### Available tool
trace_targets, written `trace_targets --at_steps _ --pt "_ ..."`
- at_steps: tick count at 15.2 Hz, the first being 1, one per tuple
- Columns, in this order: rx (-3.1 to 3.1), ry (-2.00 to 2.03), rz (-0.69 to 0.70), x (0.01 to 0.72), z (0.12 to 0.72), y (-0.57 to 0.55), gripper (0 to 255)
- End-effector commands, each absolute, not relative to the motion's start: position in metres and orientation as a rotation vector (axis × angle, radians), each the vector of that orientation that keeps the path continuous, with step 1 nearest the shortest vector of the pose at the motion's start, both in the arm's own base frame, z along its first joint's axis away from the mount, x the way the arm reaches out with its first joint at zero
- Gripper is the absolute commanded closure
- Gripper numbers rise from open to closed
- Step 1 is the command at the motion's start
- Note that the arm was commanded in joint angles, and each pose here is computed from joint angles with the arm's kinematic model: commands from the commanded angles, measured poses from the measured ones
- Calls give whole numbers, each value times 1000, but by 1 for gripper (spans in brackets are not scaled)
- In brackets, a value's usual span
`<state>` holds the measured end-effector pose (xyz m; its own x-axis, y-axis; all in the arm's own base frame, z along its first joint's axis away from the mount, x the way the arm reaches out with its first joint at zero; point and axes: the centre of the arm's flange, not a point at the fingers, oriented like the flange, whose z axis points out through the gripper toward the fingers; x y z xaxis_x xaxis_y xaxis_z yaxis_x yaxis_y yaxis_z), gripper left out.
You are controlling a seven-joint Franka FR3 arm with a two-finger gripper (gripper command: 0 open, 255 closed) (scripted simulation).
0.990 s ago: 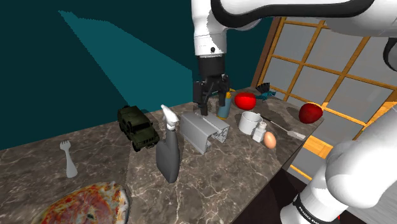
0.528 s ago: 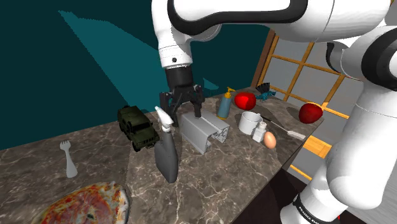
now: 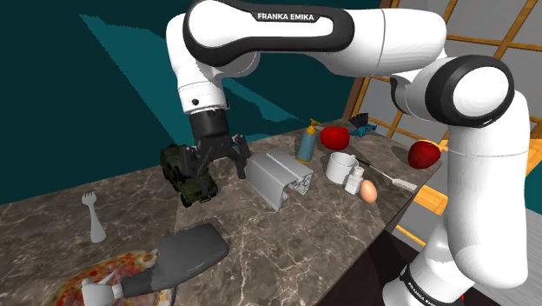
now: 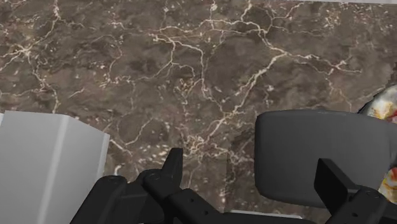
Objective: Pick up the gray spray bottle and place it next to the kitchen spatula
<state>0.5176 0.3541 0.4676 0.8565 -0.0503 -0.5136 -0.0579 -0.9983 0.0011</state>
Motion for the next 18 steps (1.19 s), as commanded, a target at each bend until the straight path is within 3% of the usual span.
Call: trace_targets --at_steps 1,13,14,18 --pt "-3011 90 836 514 459 358 0" --pt "-3011 90 837 501 438 358 0" --pt "-3011 90 837 501 438 358 255" --pt "-3011 90 837 501 438 358 255"
